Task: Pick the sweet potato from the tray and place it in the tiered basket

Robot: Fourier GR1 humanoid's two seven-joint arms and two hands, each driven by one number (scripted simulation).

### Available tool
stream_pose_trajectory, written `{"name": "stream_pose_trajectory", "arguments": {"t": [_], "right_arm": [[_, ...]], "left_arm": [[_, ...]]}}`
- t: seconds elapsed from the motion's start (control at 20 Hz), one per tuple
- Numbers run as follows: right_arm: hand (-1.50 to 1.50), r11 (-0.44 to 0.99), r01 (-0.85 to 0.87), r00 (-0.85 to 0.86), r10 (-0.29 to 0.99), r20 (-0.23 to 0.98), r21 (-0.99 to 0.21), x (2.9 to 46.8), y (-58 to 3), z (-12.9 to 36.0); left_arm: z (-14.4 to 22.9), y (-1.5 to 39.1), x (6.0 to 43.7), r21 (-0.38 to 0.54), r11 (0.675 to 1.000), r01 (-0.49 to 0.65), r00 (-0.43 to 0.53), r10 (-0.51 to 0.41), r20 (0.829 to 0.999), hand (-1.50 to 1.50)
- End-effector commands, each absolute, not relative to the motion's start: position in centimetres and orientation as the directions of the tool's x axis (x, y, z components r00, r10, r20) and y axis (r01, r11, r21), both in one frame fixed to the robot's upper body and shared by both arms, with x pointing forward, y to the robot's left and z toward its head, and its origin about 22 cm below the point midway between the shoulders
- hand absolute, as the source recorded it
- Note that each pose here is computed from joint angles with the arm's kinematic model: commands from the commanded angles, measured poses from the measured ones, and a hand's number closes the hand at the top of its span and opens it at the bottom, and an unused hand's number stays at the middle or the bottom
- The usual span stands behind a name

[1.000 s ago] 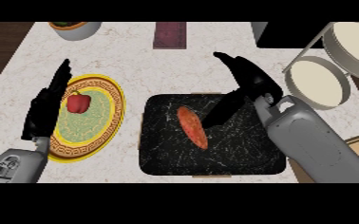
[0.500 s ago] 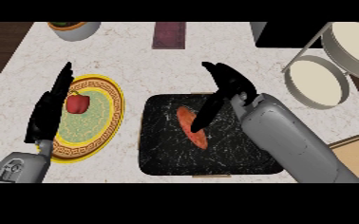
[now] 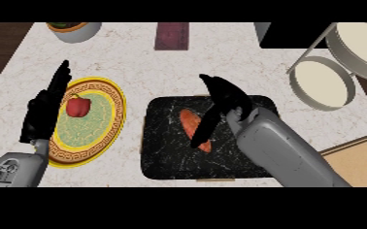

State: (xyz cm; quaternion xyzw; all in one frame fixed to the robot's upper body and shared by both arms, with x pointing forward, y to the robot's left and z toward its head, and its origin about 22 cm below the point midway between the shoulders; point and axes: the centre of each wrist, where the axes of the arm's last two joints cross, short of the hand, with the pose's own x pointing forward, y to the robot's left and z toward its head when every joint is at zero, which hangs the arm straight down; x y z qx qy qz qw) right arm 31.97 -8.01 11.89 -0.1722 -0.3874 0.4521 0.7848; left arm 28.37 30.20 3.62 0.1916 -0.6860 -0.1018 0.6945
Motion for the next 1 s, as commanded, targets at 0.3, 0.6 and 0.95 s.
{"name": "stream_pose_trajectory", "arguments": {"t": [0.3, 0.6, 0.95], "right_arm": [[-1.50, 0.416, -0.568, 0.302, 0.908, 0.291, -0.710, 31.0, -5.3, 13.1], [-1.50, 0.405, -0.597, 0.312, 0.912, 0.265, -0.692, 30.3, -4.1, 10.2], [-1.50, 0.429, -0.604, 0.357, 0.899, 0.254, -0.672, 30.2, -6.5, 8.7]], "left_arm": [[3.1, 31.0, 27.5, 0.404, 0.909, -0.102, 0.028, -0.403, 0.915, 0.00], [3.9, 30.0, 27.7, 0.405, 0.907, -0.116, 0.021, -0.406, 0.914, 0.00], [2.0, 29.1, 26.2, 0.406, 0.905, -0.126, 0.039, -0.404, 0.914, 0.00]]}}
